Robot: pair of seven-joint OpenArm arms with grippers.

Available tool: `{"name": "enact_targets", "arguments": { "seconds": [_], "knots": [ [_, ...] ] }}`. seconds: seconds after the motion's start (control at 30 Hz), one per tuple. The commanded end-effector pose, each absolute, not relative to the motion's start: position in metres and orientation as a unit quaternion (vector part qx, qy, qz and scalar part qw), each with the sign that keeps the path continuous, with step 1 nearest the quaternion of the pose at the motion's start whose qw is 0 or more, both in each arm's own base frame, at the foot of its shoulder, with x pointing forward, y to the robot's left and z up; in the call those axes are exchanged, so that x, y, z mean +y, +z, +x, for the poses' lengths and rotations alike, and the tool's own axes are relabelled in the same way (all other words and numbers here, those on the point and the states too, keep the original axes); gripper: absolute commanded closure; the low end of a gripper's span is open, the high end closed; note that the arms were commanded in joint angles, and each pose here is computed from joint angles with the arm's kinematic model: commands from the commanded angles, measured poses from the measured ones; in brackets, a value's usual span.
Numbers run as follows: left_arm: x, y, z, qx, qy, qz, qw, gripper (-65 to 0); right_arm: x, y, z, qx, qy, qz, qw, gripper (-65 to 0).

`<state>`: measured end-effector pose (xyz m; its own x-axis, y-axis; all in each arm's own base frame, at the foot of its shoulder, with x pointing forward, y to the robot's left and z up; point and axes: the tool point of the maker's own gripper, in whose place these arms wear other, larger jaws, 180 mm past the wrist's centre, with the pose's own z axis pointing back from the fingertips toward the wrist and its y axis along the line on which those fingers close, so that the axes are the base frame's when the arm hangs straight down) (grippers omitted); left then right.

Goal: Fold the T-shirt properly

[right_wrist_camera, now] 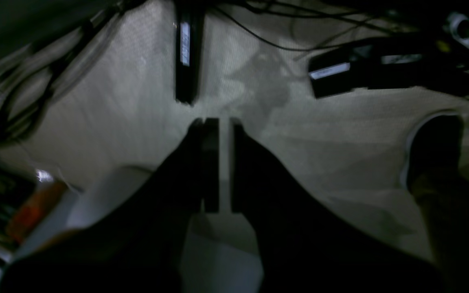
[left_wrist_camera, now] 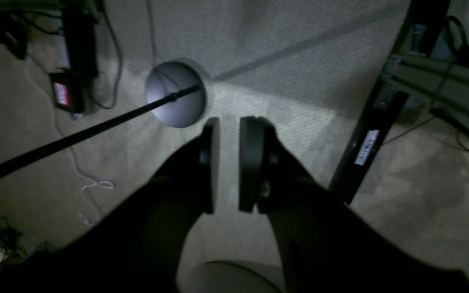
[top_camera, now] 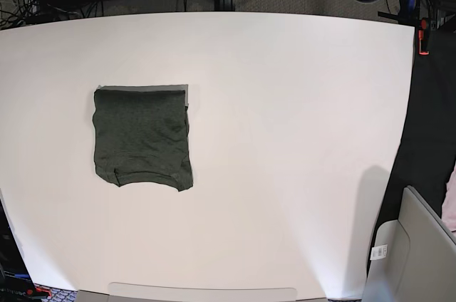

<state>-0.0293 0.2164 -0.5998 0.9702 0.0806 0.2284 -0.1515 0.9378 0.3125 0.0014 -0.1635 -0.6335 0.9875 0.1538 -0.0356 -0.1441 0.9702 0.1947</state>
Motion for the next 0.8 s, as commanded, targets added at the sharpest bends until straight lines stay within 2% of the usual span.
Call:
{"name": "enact_targets", "arguments": {
  "seconds": [0.0, 0.17, 0.37, 0.63, 0.77],
  "knots": [
    [0.224, -0.601, -0.033, -0.101, 0.057, 0.179, 0.977, -6.7, -0.169, -0.637, 0.012, 0.01, 0.074, 0.079, 0.994, -2.3],
    [0.219, -0.62, -0.027, -0.076, 0.062, 0.18, 0.979, -6.7, -0.159, -0.653, 0.03, -0.036, 0.052, 0.036, 0.997, -2.3],
    [0.204, -0.636, -0.018, -0.05, 0.068, 0.173, 0.981, -6.7, -0.14, -0.656, 0.046, -0.054, 0.052, 0.01, 0.997, -2.5],
    [0.173, -0.645, -0.006, -0.039, 0.076, 0.151, 0.985, -6.8, -0.126, -0.654, 0.068, -0.092, 0.081, -0.035, 0.992, -2.5],
    [0.161, -0.646, -0.007, -0.037, 0.078, 0.142, 0.986, -6.9, -0.106, -0.654, 0.068, -0.093, 0.109, -0.031, 0.989, -2.5]
  ]
}}
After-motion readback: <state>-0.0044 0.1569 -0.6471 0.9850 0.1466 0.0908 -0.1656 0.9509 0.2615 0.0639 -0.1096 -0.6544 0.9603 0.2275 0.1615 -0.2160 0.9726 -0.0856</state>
